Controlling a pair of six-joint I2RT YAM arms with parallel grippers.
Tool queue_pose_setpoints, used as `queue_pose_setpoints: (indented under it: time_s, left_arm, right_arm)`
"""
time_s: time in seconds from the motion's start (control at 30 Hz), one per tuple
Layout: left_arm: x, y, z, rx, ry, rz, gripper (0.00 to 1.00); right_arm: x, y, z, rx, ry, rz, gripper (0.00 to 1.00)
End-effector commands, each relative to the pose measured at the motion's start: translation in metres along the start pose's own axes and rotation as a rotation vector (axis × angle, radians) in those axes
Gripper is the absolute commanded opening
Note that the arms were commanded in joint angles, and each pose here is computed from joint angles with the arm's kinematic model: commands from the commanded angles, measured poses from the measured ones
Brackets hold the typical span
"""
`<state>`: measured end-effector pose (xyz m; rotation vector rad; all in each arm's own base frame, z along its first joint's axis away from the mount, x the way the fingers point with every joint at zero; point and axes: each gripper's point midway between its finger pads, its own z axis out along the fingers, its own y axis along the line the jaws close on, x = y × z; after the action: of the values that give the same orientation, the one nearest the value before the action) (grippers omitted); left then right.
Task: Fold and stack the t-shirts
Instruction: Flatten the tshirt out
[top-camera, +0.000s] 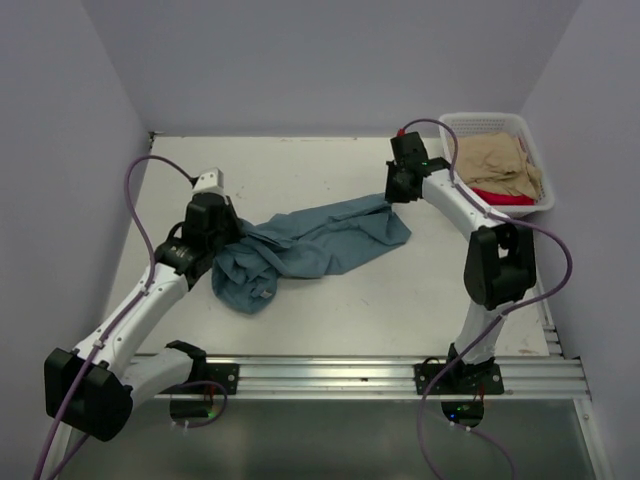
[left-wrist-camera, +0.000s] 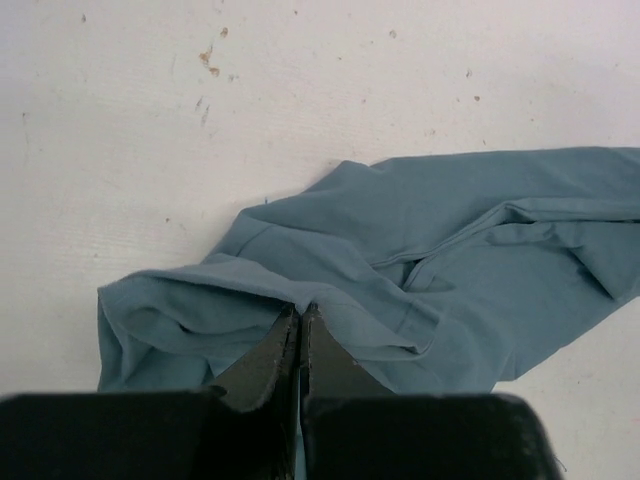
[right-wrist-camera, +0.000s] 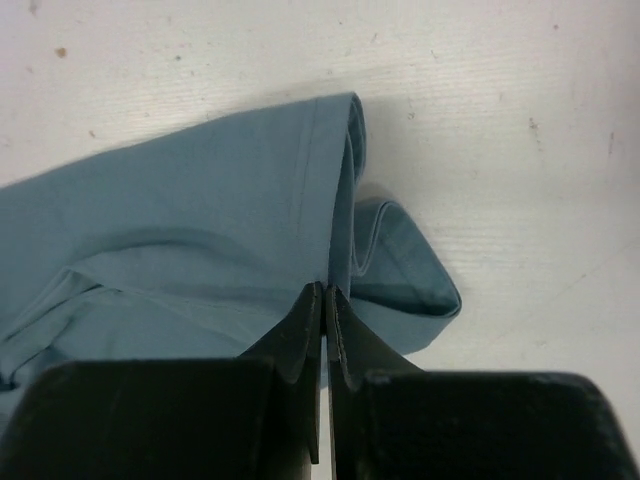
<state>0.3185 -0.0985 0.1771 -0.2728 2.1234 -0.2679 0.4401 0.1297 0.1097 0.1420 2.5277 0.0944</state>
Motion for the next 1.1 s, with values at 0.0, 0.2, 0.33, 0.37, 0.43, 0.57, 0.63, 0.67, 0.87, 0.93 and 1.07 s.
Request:
queue_pose_setpoints:
  time_s: [0.0,0.2,0.33,0.37,0.43,0.57,0.63,0.67,0.87,0.93,1.07]
  left_arm:
    - [-0.059,-0.017,-0.023,0.042,-0.162,0.021,0.00]
    - [-0.127,-0.023,-0.063,0.020,-0.330,0.065,0.00]
    - [-0.177,-0.032,-0.107,0.041,-0.463,0.077,0.00]
    - [-0.185,-0.034,-0.118,0.054,-0.487,0.078,0.00]
    - [-0.209,-0.042,-0.147,0.098,-0.561,0.076,0.00]
    - [-0.242,-0.051,-0.220,0.212,-0.730,0.060,0.00]
    - [-0.249,-0.057,-0.247,0.275,-0.788,0.080,0.00]
    - [-0.254,-0.057,-0.269,0.305,-0.832,0.078,0.00]
    - [-0.260,-0.070,-0.337,0.445,-0.934,0.176,0.00]
    - [-0.260,-0.073,-0.343,0.455,-0.942,0.236,0.00]
    - [-0.261,-0.081,-0.364,0.505,-0.974,0.319,0.00]
  right_arm:
    - [-0.043,0.003,-0.052,-0.048,-0.181,0.022,0.00]
    - [-0.069,0.002,-0.123,-0.102,-0.338,0.029,0.00]
    - [-0.082,-0.003,-0.182,-0.144,-0.465,0.026,0.00]
    - [-0.083,-0.005,-0.193,-0.150,-0.490,0.022,0.00]
    - [-0.087,-0.009,-0.236,-0.186,-0.588,0.027,0.00]
    - [-0.081,-0.021,-0.303,-0.235,-0.741,0.020,0.00]
    - [-0.074,-0.028,-0.341,-0.271,-0.835,0.015,0.00]
    - [-0.072,-0.030,-0.353,-0.285,-0.865,0.014,0.00]
    - [-0.050,-0.046,-0.435,-0.337,-1.060,-0.062,0.00]
    - [-0.047,-0.055,-0.443,-0.298,-1.081,-0.088,0.00]
    - [-0.048,-0.064,-0.466,-0.258,-1.114,-0.114,0.00]
